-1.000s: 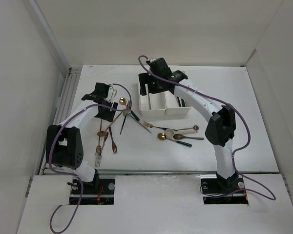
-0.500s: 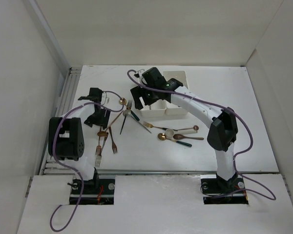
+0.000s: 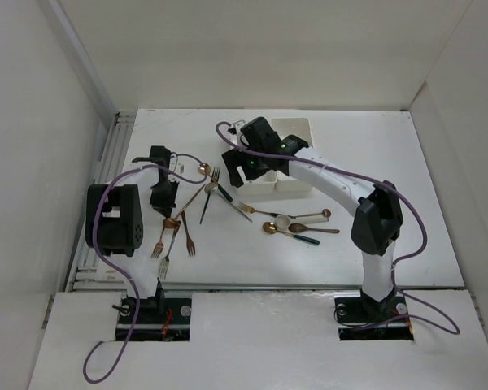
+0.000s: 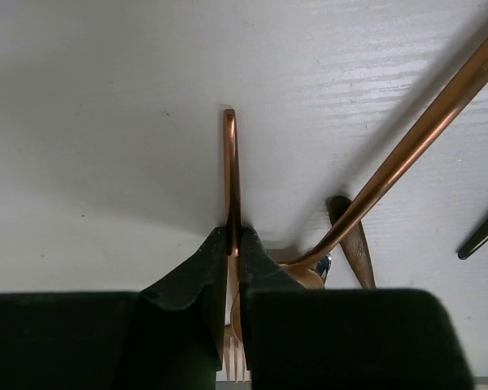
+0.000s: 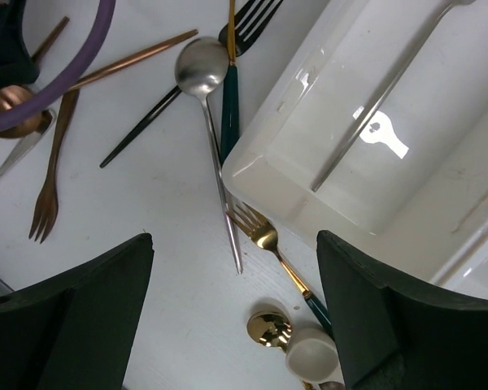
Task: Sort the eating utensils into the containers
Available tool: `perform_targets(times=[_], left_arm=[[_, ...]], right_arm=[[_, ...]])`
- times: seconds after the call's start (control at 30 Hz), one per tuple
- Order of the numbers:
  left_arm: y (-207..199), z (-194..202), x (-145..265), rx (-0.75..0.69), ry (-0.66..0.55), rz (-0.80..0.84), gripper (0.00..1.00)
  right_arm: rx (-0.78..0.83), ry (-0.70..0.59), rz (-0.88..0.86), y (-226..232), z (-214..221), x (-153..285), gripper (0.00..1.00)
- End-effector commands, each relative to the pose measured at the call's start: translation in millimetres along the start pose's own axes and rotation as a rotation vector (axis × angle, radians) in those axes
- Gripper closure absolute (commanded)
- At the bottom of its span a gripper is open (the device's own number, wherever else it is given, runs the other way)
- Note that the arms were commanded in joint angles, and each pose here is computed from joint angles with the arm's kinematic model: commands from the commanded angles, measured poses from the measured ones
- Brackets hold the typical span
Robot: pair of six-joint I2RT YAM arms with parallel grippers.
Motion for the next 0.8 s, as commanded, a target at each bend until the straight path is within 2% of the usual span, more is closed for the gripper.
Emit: perform_targets(times=[0.0, 0.2, 0.3, 0.33, 0.43, 0.5, 0.67, 0.77], left_arm=[[0, 13, -21, 0.006, 0.098, 0.026, 1.00], [28, -13, 0, 0.051, 0.002, -0.057, 1.00], [41, -42, 40, 0.065, -0.122, -0.121, 1.00], [48, -60, 59, 0.068, -0.199, -0.149, 1.00], [53, -79, 95, 0.087, -0.320, -0.162, 1.00], [52, -91, 116, 0.108, -0.394, -0.142, 1.00], [45, -105, 139, 0.144, -0.494, -0.054, 1.00], [38, -119, 170, 0.170, -0.625, 0.023, 1.00]], right_arm=[[0.005, -0.130, -0.032, 12, -23, 32, 0.14], [-0.003, -0.167, -0.039, 15, -30, 45, 0.15], [-0.013, -0.188, -0.049, 17, -32, 53, 0.15], [-0.021, -0.196, -0.053, 18, -33, 53, 0.15], [-0.040, -0.238, -0.123, 28, -41, 62, 0.15], [-0.061, -0.261, -0.163, 33, -44, 69, 0.15], [-0.084, -0.292, -0.313, 45, -52, 70, 0.15], [-0.135, -0.289, -0.435, 52, -59, 70, 0.15]])
Point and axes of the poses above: each gripper's point midway between its finger pads, its own x axis back along the fingers, its own y axis along the line the jaws close on, z = x × y, the point moved 8 cm from there along x, back along the fingers, and after that the axes turned 13 degrees about -x, right-handed, at the moved point
